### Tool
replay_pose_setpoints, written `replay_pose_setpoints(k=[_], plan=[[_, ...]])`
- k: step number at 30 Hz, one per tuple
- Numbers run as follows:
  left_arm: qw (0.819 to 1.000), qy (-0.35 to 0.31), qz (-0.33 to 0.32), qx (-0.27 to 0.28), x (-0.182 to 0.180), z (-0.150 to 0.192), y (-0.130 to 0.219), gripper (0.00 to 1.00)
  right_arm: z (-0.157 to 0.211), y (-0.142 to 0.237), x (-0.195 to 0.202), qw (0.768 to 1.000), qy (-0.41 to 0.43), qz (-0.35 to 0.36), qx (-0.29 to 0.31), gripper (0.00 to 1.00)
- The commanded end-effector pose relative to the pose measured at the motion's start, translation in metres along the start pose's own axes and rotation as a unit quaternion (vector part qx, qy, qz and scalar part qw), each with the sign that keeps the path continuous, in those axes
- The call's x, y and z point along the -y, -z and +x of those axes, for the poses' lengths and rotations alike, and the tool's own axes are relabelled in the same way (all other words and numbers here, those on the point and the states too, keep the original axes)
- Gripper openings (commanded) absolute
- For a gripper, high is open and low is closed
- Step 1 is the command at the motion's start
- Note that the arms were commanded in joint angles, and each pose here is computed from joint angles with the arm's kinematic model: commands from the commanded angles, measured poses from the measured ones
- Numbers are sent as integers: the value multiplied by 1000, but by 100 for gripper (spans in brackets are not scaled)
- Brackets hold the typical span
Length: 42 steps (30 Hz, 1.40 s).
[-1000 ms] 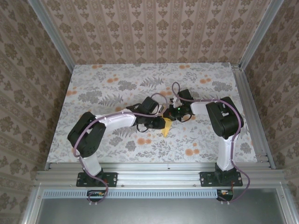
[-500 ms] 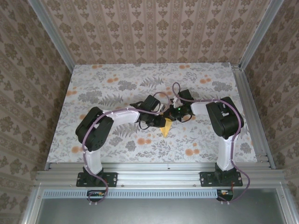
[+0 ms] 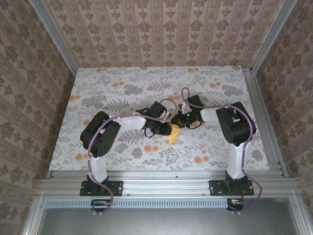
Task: Fold a paper plane with a square sheet of paper (pick it up from the middle)
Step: Fourth fold the wing at the center of the table.
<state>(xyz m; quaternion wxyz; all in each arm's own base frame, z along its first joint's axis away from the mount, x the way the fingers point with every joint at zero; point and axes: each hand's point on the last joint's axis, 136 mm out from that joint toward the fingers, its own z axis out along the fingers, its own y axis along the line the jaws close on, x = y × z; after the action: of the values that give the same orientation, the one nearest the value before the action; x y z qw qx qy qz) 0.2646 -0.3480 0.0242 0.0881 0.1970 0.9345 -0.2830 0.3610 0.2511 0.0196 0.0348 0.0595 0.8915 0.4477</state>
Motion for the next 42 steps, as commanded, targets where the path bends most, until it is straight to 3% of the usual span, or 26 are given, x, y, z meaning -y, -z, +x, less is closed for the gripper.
replay_pose_setpoints(k=[1, 13, 33, 42], plan=[[1000, -1, -5, -11, -10, 8, -4, 19, 12, 7, 1, 1000, -23, 9, -10, 15], [1000, 2, -2, -13, -12, 13, -6, 19, 1, 36, -3, 999, -10, 25, 18, 21], [1000, 2, 3, -16, -14, 21, -6, 18, -8, 13, 7, 999, -7, 51, -5, 27], [1000, 0, 25, 12, -1, 3, 7, 23, 4, 3, 23, 996, -6, 82, -22, 25]])
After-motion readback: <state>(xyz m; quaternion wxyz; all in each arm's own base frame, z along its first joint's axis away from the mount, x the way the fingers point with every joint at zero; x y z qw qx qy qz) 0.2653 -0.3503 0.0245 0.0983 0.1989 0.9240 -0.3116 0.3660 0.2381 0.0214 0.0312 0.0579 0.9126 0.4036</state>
